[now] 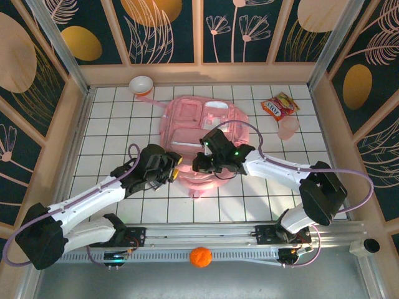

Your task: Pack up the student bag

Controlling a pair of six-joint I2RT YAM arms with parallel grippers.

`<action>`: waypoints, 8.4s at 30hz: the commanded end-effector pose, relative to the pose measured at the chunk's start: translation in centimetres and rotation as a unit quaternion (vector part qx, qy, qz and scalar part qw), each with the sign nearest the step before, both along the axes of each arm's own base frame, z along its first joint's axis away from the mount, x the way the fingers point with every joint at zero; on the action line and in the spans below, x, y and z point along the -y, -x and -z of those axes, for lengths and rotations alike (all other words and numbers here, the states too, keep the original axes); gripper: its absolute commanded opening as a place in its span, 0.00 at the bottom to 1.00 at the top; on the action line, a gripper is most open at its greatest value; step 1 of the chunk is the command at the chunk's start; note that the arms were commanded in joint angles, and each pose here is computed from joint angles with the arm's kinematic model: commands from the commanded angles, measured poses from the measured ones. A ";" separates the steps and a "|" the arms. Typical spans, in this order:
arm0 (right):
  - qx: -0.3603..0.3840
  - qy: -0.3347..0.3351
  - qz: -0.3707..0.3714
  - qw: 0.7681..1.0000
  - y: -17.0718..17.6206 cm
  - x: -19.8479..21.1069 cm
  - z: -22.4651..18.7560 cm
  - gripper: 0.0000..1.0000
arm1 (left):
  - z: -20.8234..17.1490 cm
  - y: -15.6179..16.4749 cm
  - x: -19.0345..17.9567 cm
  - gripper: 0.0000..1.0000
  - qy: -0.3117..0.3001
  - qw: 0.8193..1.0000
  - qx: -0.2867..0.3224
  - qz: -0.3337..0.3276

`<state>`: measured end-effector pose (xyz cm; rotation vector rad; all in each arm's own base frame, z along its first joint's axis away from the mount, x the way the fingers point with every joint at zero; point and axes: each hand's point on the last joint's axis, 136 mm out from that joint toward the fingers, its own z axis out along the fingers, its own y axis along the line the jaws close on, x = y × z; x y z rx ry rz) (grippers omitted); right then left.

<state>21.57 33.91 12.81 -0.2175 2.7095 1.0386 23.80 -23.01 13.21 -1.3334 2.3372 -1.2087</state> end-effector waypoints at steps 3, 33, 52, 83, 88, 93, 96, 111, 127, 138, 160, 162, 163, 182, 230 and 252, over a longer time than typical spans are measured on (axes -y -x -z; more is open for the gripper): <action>0.024 -0.038 -0.005 0.999 0.1 -0.7 -1.9 0.00 | 0.3 0.2 0.4 0.51 0.032 0.999 -0.033 -0.027; 0.035 -0.056 -0.024 0.998 0.8 -1.0 -2.7 0.00 | 1.5 -2.4 2.8 0.40 0.034 0.998 -0.045 -0.037; 0.016 0.004 -0.027 1.000 0.4 2.4 -1.0 0.00 | 3.7 -2.6 0.7 0.00 -0.010 0.997 -0.045 -0.057; 0.030 -0.053 0.015 0.998 -1.7 5.5 -2.9 0.36 | -10.6 -7.2 -2.3 0.61 -0.229 0.894 0.348 0.162; 0.045 -0.083 0.035 0.995 -2.3 5.4 -4.2 0.36 | -12.9 -7.5 -1.8 0.62 -0.364 0.753 0.474 0.276; 0.066 -0.093 0.050 0.992 -2.4 6.1 -4.9 0.36 | -11.1 -5.0 0.6 0.63 -0.414 0.556 0.558 0.457; 0.081 -0.098 0.063 0.990 -2.4 6.8 -5.3 0.36 | -8.3 -4.1 0.5 0.66 -0.451 0.426 0.562 0.547; 0.103 -0.103 0.076 0.986 -1.6 8.2 -5.8 0.36 | -0.8 -6.1 3.6 0.70 -0.399 0.230 0.544 0.701; 0.104 -0.103 0.082 0.986 -1.7 8.3 -5.5 0.36 | 2.9 -6.6 2.3 0.76 -0.410 0.182 0.503 0.738; 0.120 -0.093 0.068 0.986 -1.4 8.0 -5.2 0.36 | -4.8 -8.5 4.9 0.00 -0.437 0.261 0.581 0.635; 0.200 -0.050 -0.011 0.978 -3.3 2.8 -5.3 0.41 | -10.8 -7.9 6.8 0.00 -0.389 0.327 0.629 0.589; 0.211 -0.052 -0.016 0.976 -3.6 2.6 -5.8 0.41 | -10.9 -7.8 6.9 0.00 -0.385 0.327 0.631 0.588; 0.215 -0.054 -0.017 0.975 -3.8 2.5 -6.1 0.40 | -10.9 -7.8 6.9 0.00 -0.384 0.327 0.632 0.588; 0.198 -0.102 -0.033 0.974 -4.4 2.7 -7.0 0.11 | -11.4 -8.0 7.3 0.00 -0.378 0.331 0.641 0.580; 0.023 -0.088 -0.033 0.995 -0.4 4.3 -5.0 0.00 | -0.1 -4.0 6.0 0.22 -0.389 0.425 0.528 0.624; 0.003 -0.065 -0.036 0.997 -1.4 2.6 -1.2 0.14 | -3.6 -1.2 7.7 0.00 -0.316 0.398 0.600 0.617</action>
